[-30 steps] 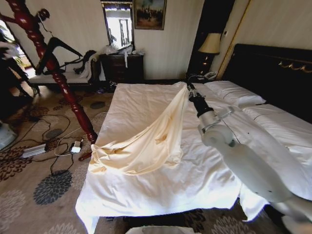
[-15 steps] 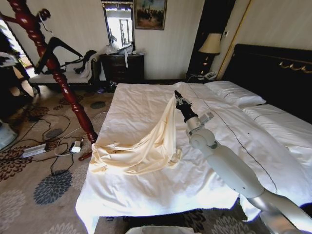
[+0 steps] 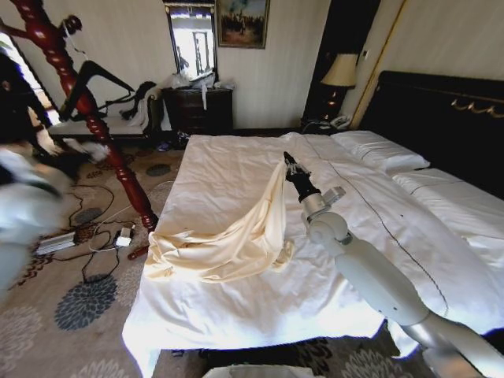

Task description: Pick up the clothes from the bed and hang them on the clothes hanger.

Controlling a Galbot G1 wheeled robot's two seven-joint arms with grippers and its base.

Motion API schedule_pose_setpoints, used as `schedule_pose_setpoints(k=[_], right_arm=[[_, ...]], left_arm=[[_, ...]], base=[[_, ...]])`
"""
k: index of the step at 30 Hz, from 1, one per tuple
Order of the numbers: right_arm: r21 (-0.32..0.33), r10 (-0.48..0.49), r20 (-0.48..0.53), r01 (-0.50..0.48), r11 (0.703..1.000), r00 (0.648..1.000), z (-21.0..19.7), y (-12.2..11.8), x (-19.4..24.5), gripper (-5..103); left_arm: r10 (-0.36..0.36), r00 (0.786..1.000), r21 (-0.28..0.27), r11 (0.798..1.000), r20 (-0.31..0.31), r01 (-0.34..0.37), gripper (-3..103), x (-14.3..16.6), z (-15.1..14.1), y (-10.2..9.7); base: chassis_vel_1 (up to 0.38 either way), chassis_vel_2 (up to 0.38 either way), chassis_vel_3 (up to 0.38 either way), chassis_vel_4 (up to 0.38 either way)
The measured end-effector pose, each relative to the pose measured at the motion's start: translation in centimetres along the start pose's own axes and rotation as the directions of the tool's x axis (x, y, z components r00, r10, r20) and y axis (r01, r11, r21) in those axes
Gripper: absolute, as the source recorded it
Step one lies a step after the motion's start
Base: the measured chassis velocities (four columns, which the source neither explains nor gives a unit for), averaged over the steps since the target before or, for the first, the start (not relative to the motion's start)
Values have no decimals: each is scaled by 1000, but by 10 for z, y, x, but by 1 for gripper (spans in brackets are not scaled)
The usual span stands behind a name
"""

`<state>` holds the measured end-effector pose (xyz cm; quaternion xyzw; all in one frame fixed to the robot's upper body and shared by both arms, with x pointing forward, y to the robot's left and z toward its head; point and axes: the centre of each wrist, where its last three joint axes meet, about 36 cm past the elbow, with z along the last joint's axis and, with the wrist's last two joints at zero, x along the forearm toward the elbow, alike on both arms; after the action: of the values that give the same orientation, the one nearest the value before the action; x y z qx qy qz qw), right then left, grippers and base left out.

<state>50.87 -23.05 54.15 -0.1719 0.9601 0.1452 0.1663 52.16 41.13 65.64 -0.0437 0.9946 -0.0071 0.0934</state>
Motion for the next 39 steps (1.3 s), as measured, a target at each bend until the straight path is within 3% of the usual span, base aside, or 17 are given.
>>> schedule_pose_setpoints(k=[4,5,9,10,12,15,16,20,22,23,33,36,37,39], right_arm=[[4,15,-8,-15,1000,1000,3,-3,7,0],[4,15,-8,-15,1000,1000,3,-3,7,0],[7,23,-8,-23,1000,1000,3,-5,9,0],[7,23,-8,-23,1000,1000,3,-5,9,0],[7,23,-6,-23,1000,1000,2,-4,9,0],[10,24,-5,-24,1000,1000,1,-5,9,0],[10,24,-5,-24,1000,1000,1,-5,9,0],[10,26,-8,-26,1000,1000,2,-4,13,0],[10,26,-9,-26,1000,1000,2,-4,13,0],[12,28,-11,-28,1000,1000,2,-5,15,0],[30,40,-15,-39,999,999,1,-11,24,0],[36,42,-15,-41,999,999,0,-12,24,0],[40,42,-14,-42,998,999,-1,-13,25,0],[42,42,-13,-41,998,999,-2,-14,25,0]], left_arm=[[50,996,17,999,70,-51,100,-35,-69,-23],[50,996,17,999,70,-51,100,-35,-69,-23],[35,997,-51,998,68,-32,100,-41,-135,-24],[35,997,-51,998,68,-32,100,-41,-135,-24],[2,998,-72,997,67,3,100,-42,-159,-20],[-92,996,-112,989,0,91,100,-54,-194,3],[-92,996,-112,989,0,91,100,-54,-194,3],[-164,981,-103,983,-99,154,100,-95,-197,35],[-175,978,-100,981,-116,163,100,-100,-197,38],[-192,968,-93,979,-160,179,100,-111,-196,40],[-278,932,-158,956,-233,245,102,-128,-194,30],[-286,927,-158,954,-243,253,97,-128,-194,30],[-284,925,-149,956,-251,252,88,-129,-195,32],[-274,926,-134,960,-261,246,88,-129,-195,32]], base=[[0,0,0,0],[0,0,0,0],[0,0,0,0],[0,0,0,0],[0,0,0,0],[0,0,0,0],[0,0,0,0],[0,0,0,0],[0,0,0,0],[0,0,0,0],[0,0,0,0],[0,0,0,0],[0,0,0,0],[0,0,0,0]])
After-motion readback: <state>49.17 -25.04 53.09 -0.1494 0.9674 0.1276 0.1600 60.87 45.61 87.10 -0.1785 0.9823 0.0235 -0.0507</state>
